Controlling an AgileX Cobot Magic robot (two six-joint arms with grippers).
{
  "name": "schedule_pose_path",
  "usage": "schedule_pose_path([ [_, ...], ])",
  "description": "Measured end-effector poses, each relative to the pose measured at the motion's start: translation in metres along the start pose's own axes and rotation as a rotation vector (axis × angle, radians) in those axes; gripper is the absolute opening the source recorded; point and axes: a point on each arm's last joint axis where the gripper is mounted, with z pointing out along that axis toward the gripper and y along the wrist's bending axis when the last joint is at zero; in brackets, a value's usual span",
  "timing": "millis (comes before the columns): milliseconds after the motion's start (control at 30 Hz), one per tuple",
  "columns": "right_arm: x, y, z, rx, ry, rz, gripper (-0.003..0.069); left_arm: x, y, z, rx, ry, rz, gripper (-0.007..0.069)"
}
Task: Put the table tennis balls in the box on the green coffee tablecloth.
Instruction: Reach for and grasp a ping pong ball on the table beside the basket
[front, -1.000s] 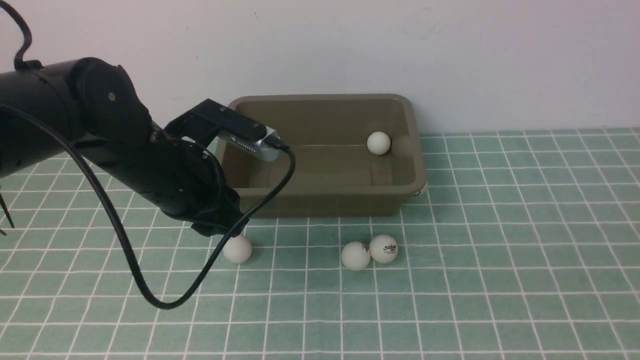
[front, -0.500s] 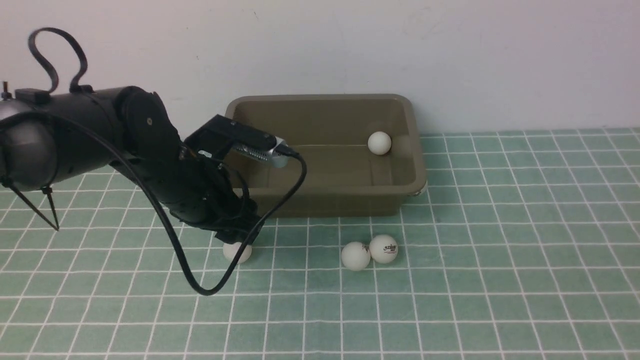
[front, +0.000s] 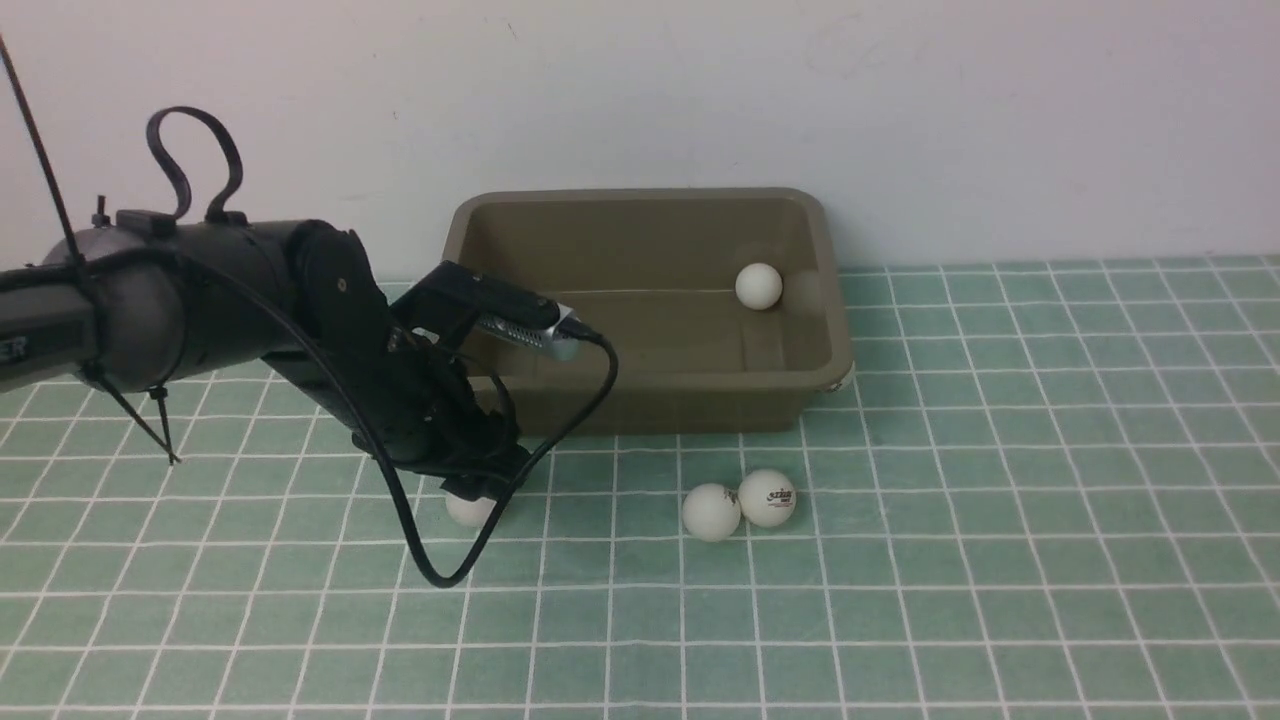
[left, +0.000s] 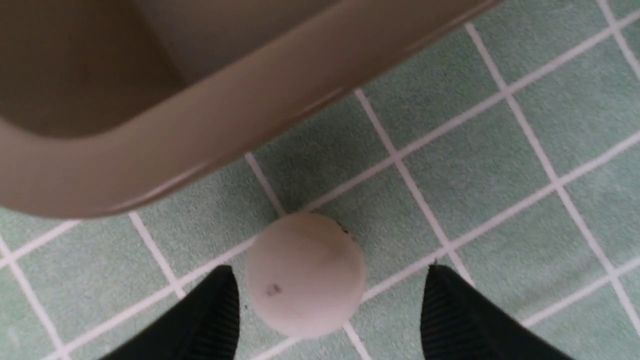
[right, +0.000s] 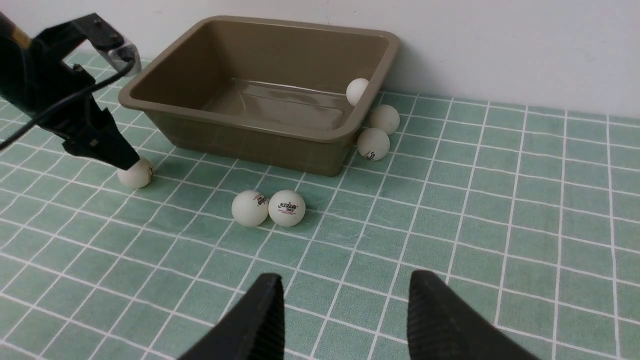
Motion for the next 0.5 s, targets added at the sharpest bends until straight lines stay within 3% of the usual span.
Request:
schedule_pose_path([
  [500,0.001,0.000,0.000,-0.005,0.011,0.001,0.0314,0.002,0.005,0.029,-0.017,0.008,-0.005,0.0435],
])
